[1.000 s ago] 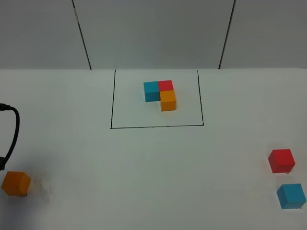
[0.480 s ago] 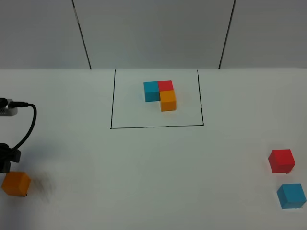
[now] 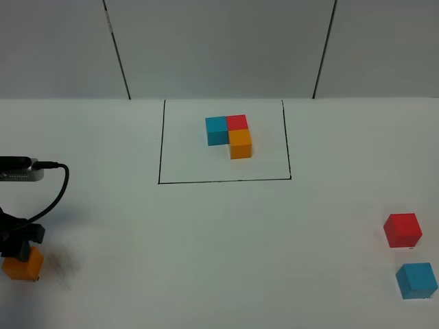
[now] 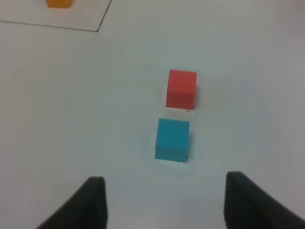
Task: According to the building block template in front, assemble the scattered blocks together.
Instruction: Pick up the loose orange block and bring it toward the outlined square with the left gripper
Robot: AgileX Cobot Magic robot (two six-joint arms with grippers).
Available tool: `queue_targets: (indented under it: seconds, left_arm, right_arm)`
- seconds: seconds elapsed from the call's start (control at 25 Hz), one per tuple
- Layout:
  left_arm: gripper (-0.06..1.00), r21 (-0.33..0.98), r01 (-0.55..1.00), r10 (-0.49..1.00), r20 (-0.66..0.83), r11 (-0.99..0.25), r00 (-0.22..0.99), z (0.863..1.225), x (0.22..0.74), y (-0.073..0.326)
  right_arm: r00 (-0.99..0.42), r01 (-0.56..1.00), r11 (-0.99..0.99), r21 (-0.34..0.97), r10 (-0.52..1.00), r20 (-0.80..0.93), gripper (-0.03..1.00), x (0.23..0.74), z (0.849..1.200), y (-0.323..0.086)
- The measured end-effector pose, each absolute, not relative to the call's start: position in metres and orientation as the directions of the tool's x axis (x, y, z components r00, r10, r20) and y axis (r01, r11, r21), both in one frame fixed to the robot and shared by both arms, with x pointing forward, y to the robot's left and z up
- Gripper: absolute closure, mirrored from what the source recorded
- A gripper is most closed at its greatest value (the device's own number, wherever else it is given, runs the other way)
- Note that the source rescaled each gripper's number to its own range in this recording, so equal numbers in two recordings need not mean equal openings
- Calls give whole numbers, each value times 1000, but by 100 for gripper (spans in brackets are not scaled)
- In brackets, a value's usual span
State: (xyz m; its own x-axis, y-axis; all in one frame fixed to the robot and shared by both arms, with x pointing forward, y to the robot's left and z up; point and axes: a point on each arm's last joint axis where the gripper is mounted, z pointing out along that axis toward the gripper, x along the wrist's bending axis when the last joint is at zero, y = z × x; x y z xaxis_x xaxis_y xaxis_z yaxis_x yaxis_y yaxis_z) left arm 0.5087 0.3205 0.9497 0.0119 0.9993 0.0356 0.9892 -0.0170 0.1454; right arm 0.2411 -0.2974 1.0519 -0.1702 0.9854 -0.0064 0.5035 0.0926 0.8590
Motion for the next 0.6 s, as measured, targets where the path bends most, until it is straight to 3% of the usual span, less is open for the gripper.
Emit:
queue_targets:
  seconds: [0.6]
  left_arm:
    - [62, 155, 988, 1000, 24, -14, 11, 939, 515, 320]
  right_arm:
    - [-170, 503, 93, 859, 985, -6, 80, 241, 1052, -297]
